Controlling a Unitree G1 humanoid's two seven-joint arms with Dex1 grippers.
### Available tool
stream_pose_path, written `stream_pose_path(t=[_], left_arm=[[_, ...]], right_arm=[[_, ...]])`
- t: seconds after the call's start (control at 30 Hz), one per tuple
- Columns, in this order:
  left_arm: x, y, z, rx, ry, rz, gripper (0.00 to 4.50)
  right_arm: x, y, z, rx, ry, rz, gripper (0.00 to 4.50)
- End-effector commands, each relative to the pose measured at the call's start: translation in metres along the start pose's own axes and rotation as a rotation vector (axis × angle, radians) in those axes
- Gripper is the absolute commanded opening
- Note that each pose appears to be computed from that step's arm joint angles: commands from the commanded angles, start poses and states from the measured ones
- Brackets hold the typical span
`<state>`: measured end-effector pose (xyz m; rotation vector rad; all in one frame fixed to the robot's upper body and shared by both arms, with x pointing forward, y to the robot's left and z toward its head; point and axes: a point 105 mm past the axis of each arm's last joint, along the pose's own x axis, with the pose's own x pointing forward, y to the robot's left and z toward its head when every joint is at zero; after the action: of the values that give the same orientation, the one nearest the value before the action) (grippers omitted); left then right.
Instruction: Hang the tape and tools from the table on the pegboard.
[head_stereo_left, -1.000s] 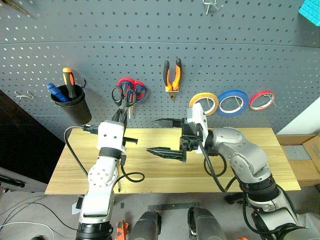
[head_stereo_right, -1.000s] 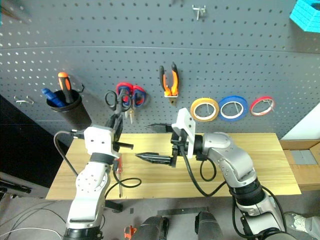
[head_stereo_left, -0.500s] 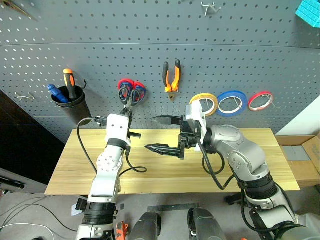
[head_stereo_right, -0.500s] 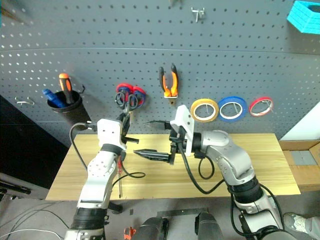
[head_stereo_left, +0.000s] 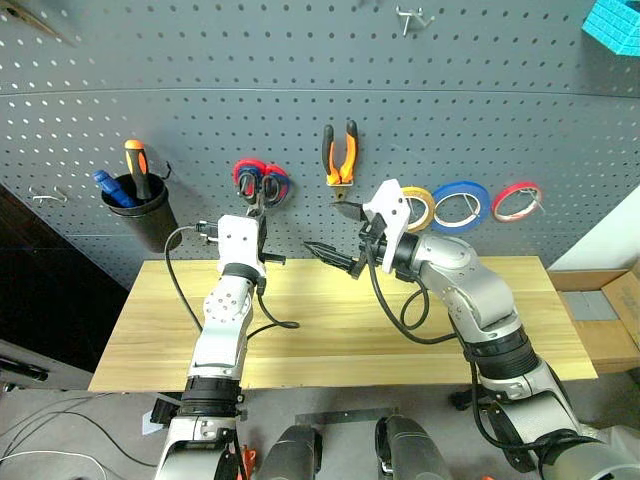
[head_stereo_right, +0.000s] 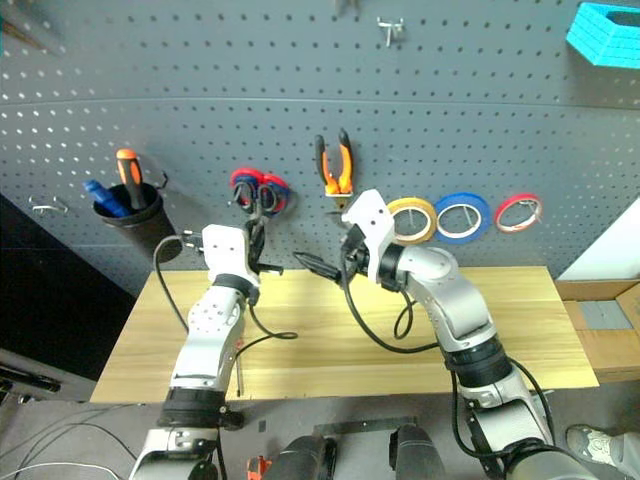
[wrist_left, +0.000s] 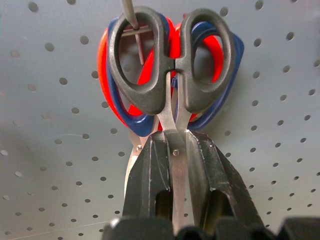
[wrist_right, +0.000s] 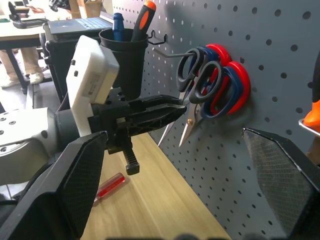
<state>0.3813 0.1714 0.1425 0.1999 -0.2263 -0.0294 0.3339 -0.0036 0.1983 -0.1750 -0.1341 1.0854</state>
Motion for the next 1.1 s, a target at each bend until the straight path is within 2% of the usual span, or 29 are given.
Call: stream_pose_path(t=[0.03,0.07,0.17,0.37,0.5,0.63,0.7,0.83,0.93,1.1], left_arm=[[0.002,0.004,0.005,-0.069,0.021,0.041,0.15],[0.0,0.001,0.002,-0.071,0.038,0.014,0.15],[-0.004,-0.004,-0.002,-0.036,0.068,-0.034,1.12],[-0.012,0.018,-0.02,-0.087,0.17,0.069,3.15],[-0.036,0.035,-0.051,-0.103,0.306,0.098,3.15],[-0.074,0.069,-0.108,-0.114,0.625,0.21,3.15],[-0.086,0.077,-0.124,-0.137,0.744,0.237,3.15],[-0.091,0.091,-0.134,-0.205,0.819,0.294,3.15],[-0.088,0.081,-0.141,-0.188,0.862,0.229,3.15],[-0.074,0.068,-0.14,-0.192,0.83,0.164,3.15]], right_arm=[[0.001,0.001,0.01,-0.038,-0.036,0.004,4.5],[0.001,0.002,0.01,-0.036,-0.037,0.005,4.5],[0.001,0.002,0.008,-0.023,-0.028,0.007,4.5],[0.001,0.006,0.006,-0.01,-0.021,0.029,4.5],[-0.001,0.012,0.003,0.001,-0.017,0.065,4.5],[-0.001,0.03,-0.008,0.032,0.031,0.157,4.5],[-0.003,0.038,-0.013,0.048,0.062,0.204,4.5],[-0.009,0.053,-0.037,0.029,0.183,0.272,4.5],[-0.009,0.045,-0.047,0.032,0.235,0.223,4.5],[-0.01,0.041,-0.052,0.017,0.268,0.21,4.5]])
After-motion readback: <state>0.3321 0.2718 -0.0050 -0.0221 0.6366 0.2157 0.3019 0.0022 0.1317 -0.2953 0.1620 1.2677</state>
